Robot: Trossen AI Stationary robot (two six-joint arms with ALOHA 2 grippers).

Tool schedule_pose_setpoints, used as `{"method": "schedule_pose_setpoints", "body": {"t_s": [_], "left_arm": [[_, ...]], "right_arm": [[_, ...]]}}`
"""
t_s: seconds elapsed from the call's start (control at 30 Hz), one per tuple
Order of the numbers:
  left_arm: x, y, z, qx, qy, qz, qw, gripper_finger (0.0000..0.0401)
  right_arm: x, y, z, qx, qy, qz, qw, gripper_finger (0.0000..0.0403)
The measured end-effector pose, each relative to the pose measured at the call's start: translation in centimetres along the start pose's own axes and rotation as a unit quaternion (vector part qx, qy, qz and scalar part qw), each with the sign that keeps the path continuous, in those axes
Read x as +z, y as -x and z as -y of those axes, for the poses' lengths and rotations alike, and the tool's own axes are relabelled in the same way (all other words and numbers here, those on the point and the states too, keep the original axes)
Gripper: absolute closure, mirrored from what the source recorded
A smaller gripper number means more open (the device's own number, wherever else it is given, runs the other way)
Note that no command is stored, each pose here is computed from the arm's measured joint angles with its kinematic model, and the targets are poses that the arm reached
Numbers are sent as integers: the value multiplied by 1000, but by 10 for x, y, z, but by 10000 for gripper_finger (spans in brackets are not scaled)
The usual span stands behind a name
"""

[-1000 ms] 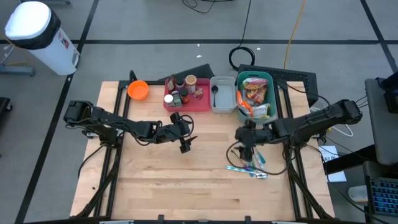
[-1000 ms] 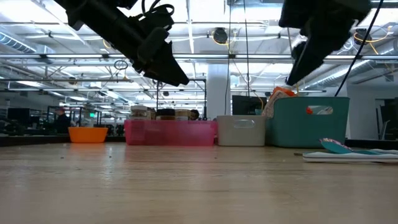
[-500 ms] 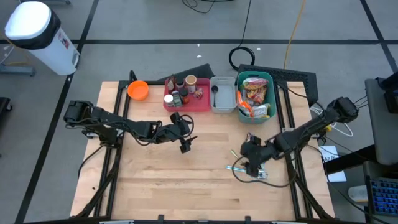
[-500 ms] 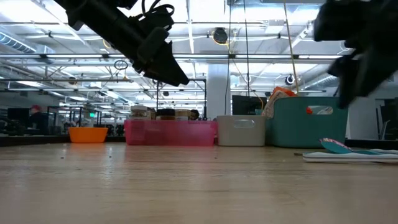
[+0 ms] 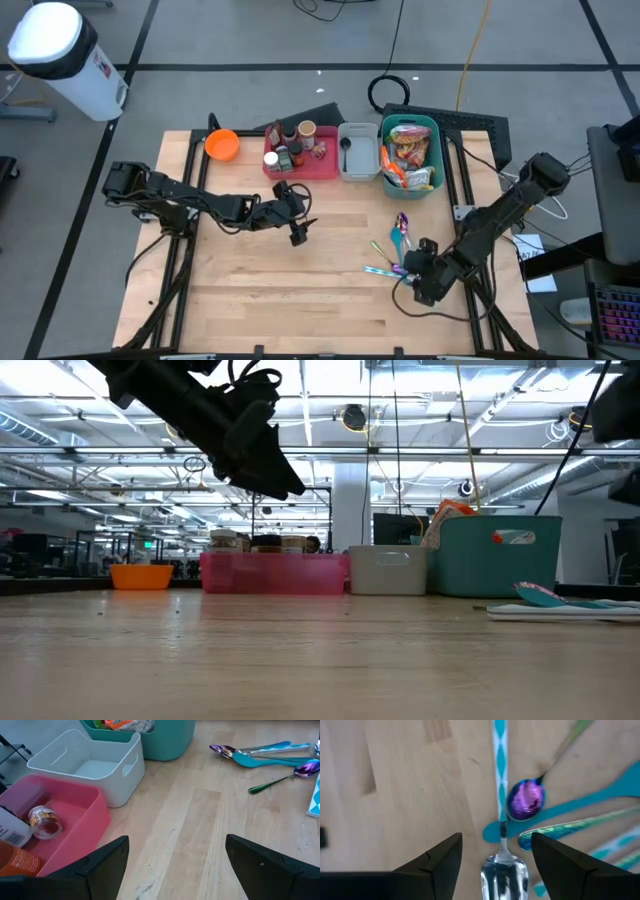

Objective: Pick & Place Food Item
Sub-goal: Put the bottom white and blue spoon into the white bin

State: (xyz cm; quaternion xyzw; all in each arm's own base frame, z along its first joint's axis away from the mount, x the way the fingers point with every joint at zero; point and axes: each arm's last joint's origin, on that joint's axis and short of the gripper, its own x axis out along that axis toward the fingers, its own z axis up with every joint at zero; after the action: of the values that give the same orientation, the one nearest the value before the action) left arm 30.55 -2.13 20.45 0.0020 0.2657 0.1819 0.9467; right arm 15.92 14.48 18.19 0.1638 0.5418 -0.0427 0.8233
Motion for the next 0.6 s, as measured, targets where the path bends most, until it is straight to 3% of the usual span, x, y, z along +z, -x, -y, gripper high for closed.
{"method": "schedule_pose_setpoints", "body": {"t_s": [0.3, 0.6], "left_arm": [[0, 0, 0, 0, 24, 0, 1000, 61], [0, 0, 0, 0, 27, 0, 1000, 61]], "right_arm": [[-2, -36, -6, -4, 87, 32, 996, 210], [19, -45, 2, -21, 109, 64, 992, 218]]}}
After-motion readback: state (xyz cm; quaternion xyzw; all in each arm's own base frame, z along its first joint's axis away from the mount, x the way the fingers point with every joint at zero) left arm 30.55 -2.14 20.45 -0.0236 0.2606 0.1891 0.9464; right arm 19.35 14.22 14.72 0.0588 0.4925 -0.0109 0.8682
